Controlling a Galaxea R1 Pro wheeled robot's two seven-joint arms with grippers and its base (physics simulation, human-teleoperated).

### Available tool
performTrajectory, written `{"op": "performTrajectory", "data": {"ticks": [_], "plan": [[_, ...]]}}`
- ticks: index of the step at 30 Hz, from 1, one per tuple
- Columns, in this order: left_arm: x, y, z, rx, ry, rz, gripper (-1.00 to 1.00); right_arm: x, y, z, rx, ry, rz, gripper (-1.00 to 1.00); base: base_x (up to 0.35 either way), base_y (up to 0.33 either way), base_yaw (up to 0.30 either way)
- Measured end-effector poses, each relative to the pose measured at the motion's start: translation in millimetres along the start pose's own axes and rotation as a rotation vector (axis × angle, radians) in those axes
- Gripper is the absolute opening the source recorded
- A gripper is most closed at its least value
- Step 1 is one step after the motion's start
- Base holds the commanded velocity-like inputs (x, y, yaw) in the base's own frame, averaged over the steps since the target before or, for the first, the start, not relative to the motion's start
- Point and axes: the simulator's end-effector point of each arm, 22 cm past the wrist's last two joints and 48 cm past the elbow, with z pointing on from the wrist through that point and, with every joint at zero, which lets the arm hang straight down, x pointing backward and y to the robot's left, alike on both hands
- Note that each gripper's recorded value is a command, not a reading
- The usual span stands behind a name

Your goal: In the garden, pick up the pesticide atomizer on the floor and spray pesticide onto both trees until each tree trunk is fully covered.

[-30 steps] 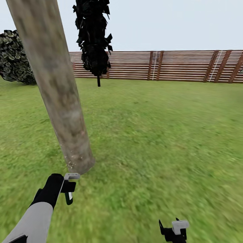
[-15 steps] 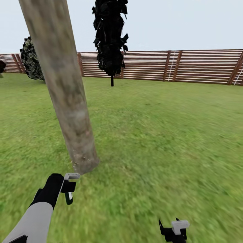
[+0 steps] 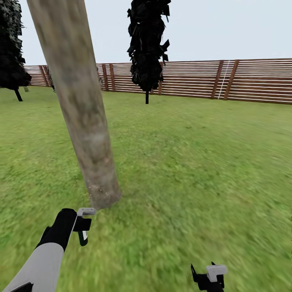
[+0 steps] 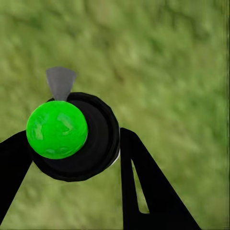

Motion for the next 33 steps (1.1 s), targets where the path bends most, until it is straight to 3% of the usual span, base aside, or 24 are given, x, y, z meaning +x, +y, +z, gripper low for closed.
{"op": "performTrajectory", "data": {"ticks": [13,26,33], "plan": [[0.0,-0.2,0.0,0.001,0.000,0.000,-1.00,0.2,0.3,0.0,-0.002,0.001,0.000,1.00,0.085,-0.270,0.014],[-0.7,0.8,-0.5,-0.002,-0.002,0.000,-1.00,1.2,0.4,-0.6,-0.002,0.003,0.000,1.00,0.028,-0.271,0.266],[1.3,3.3,0.4,-0.004,0.003,0.000,-1.00,1.0,0.3,-0.5,-0.001,0.002,0.000,1.00,-0.005,-0.051,0.113]]}}
